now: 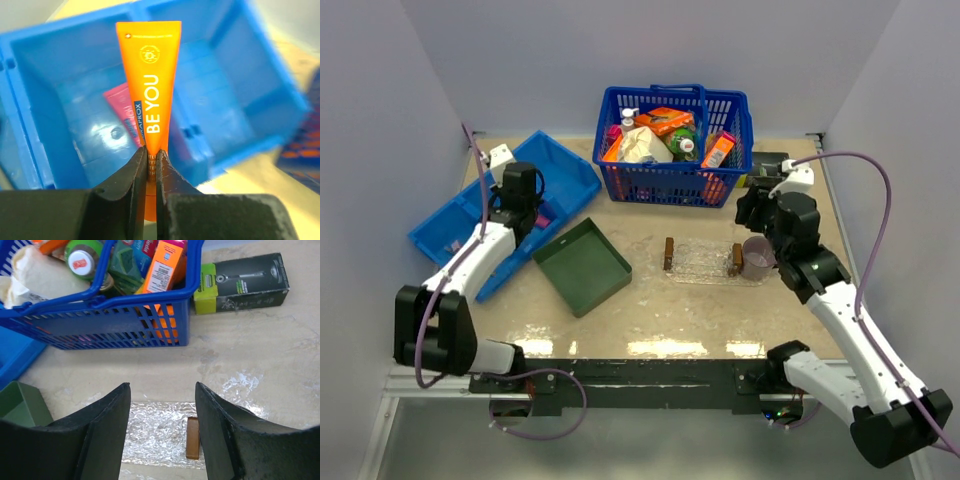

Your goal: Prepare toiletry sets of a toothbrush and toothpaste on the tray

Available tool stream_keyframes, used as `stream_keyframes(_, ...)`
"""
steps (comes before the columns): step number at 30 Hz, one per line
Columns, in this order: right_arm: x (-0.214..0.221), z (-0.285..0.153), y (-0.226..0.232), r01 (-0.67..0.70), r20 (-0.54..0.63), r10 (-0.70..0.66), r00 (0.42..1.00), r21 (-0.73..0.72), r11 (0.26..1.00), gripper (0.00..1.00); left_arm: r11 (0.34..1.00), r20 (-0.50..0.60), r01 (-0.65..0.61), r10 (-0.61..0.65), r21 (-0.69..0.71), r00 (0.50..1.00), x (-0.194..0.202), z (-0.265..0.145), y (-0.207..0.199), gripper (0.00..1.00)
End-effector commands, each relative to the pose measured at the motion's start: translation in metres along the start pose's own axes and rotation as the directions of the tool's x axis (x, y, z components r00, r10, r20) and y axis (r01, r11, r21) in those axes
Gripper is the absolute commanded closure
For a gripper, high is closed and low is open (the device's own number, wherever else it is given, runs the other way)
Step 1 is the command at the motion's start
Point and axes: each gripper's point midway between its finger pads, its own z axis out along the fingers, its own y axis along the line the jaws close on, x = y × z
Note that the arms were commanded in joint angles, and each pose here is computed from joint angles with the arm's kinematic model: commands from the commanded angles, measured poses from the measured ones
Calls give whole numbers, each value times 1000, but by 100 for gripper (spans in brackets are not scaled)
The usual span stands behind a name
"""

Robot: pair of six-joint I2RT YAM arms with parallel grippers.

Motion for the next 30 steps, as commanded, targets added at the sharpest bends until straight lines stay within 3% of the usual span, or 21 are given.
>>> stream_keyframes(1,-43,-15,31,0,98,15,995,-154,988,44,993,161,-80,64,93,985,-38,-34,-11,100)
stream_keyframes(5,-47,-15,53,1,85,21,996,-252,968,45,983,200,-107,77,147,977,-44,-54,-8,100)
stream_keyframes(8,-48,-14,71,11,69,11,998,-307,952,44,942,264,-182,107,281,959,-50,-75,-25,100)
stream_keyframes(11,-47,-13,95,27,56,-8,998,-354,935,39,816,377,-316,131,484,917,-55,-111,-58,100)
stream_keyframes(12,-48,-18,112,37,56,-16,998,-393,919,39,732,402,-361,130,578,907,-50,-128,-74,100)
stream_keyframes(16,-43,-18,153,17,8,-15,1000,-496,868,38,566,488,-454,101,689,867,-50,-173,-103,100)
stream_keyframes(20,-37,-8,183,-91,-84,54,995,-546,833,38,412,542,-532,104,740,834,-32,-214,-135,100)
stream_keyframes(27,-44,1,219,-162,-161,79,984,-608,777,34,247,497,-507,107,826,861,12,-242,-162,100)
stream_keyframes(30,-41,2,233,-199,-205,83,975,-648,736,33,216,490,-503,116,837,864,23,-248,-167,100)
